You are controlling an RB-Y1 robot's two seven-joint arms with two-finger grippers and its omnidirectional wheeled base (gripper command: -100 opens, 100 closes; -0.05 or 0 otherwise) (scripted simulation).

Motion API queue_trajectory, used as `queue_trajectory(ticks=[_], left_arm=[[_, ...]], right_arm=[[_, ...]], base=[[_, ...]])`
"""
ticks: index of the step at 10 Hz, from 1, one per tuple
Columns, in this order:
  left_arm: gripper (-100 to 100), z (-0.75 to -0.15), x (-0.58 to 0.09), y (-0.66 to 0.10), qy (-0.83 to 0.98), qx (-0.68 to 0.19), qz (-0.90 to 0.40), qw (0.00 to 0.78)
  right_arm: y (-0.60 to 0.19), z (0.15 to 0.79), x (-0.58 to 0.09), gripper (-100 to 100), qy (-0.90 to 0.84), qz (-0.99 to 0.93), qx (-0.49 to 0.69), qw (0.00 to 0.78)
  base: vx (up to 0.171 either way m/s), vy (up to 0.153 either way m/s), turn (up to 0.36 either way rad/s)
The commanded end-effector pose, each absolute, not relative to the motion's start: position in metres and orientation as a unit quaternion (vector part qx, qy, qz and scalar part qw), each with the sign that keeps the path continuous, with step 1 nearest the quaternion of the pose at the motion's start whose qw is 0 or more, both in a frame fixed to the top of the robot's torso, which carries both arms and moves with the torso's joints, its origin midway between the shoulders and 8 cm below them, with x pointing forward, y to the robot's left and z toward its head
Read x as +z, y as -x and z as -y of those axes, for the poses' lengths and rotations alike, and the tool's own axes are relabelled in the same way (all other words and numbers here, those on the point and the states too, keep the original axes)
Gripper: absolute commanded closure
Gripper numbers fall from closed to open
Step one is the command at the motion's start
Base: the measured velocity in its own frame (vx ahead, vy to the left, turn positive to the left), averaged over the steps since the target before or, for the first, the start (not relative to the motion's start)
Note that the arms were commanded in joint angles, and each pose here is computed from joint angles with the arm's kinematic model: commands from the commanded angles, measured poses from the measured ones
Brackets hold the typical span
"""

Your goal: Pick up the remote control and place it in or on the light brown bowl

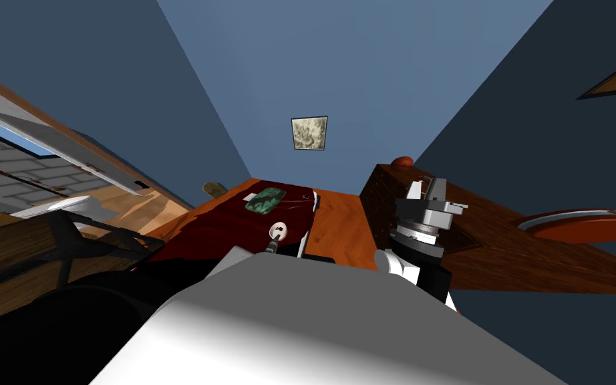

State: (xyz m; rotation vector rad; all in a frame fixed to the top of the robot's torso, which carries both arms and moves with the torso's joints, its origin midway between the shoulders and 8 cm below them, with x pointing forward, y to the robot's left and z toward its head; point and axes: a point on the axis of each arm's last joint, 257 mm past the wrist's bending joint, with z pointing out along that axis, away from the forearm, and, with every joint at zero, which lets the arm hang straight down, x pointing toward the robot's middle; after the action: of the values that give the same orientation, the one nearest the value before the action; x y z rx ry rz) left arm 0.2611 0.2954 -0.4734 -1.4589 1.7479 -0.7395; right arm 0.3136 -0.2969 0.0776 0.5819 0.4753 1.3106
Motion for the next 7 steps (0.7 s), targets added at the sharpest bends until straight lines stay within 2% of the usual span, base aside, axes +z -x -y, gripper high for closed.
queue_trajectory(ticks=[1, 4, 7], left_arm=[[-100, -0.298, -0.505, -0.223, 0.590, -0.254, -0.695, 0.323], [-100, -0.299, -0.543, -0.177, 0.617, -0.210, -0.709, 0.268], [-100, -0.299, -0.560, -0.150, 0.630, -0.185, -0.716, 0.237]], right_arm=[[-0.314, 0.297, 0.078, 0, -0.264, -0.216, 0.595, 0.728], [-0.314, 0.297, 0.078, 0, -0.264, -0.216, 0.595, 0.728], [-0.314, 0.297, 0.078, 0, -0.264, -0.216, 0.595, 0.728]], base=[[0.130, 0.066, -0.197], [0.081, 0.051, -0.114], [0.052, 0.009, -0.055]])
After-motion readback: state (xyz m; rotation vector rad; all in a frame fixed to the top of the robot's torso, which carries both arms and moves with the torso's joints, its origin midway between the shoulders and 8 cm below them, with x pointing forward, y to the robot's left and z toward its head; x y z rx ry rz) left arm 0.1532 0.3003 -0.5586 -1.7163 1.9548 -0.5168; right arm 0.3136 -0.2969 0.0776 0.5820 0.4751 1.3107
